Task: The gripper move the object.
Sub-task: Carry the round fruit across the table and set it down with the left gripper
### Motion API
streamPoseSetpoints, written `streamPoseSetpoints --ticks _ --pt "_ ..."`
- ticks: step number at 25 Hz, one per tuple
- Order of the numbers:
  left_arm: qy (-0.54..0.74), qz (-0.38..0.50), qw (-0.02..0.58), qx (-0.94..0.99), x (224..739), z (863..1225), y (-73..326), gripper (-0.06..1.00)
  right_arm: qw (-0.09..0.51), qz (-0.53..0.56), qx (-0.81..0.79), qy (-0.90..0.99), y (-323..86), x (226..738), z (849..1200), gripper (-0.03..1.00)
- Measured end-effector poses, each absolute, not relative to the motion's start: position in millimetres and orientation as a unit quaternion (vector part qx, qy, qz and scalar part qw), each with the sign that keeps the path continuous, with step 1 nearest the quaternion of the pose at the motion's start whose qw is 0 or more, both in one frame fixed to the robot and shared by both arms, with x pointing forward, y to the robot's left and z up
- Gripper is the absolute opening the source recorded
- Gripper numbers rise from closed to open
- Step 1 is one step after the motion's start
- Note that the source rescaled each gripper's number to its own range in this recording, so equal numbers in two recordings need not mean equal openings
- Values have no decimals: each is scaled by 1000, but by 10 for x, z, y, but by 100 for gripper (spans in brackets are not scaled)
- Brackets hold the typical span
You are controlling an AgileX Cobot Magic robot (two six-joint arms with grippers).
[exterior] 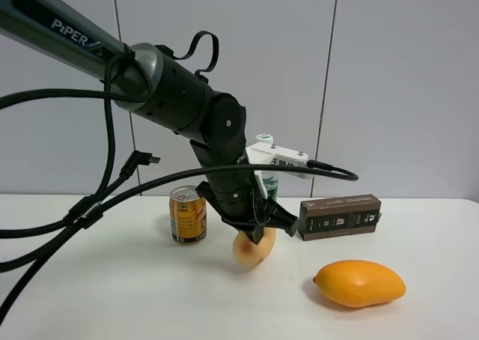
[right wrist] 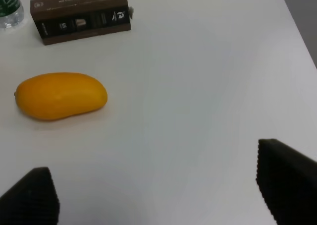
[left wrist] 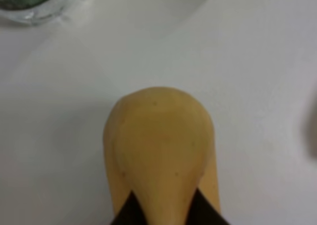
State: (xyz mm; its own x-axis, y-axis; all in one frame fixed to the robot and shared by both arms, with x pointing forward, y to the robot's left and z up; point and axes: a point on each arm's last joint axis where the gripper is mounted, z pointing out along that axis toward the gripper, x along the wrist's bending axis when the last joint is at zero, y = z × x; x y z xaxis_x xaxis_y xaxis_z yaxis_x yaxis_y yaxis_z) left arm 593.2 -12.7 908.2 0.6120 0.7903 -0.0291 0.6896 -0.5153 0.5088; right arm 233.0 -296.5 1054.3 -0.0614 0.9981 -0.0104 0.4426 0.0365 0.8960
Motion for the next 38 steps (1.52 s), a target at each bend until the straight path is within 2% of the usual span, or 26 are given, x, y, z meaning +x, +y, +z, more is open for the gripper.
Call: streamPoseSetpoints --ticks 6,13,15,16,17,19,21,22,24,28,33,38 --pt "426 103 242 866 5952 8936 -146 0 364 381 580 621 -2965 2330 10543 100" --pt "425 105 248 864 5960 8933 -155 0 364 381 580 621 -2965 2330 10543 100" --pt "425 105 248 864 5960 8933 -155 3 364 381 580 621 -2965 2330 10543 100" --pt "425 105 248 864 5960 8932 -155 6 364 381 580 621 -2965 2330 10543 100" --pt "424 105 248 865 5960 8928 -155 14 364 381 580 621 -2965 2330 10543 100" --pt "422 106 248 866 5960 8929 -155 38 364 381 580 621 -2965 2330 10543 100" --pt "421 106 248 866 5960 8929 -155 71 364 381 580 621 -2965 2330 10543 100" --pt "421 106 248 866 5960 8929 -155 84 364 381 580 621 -2965 2330 10543 100" --pt "422 106 247 866 5959 8933 -153 95 364 381 580 621 -2965 2330 10543 100" --pt "421 107 248 866 5954 8988 -149 100 364 381 580 621 -2965 2330 10543 100" --pt "420 108 247 867 5920 9211 -115 100 364 381 580 621 -2965 2330 10543 100" --pt "413 125 281 857 5814 9890 -15 100 364 381 580 621 -2965 2330 10543 100"
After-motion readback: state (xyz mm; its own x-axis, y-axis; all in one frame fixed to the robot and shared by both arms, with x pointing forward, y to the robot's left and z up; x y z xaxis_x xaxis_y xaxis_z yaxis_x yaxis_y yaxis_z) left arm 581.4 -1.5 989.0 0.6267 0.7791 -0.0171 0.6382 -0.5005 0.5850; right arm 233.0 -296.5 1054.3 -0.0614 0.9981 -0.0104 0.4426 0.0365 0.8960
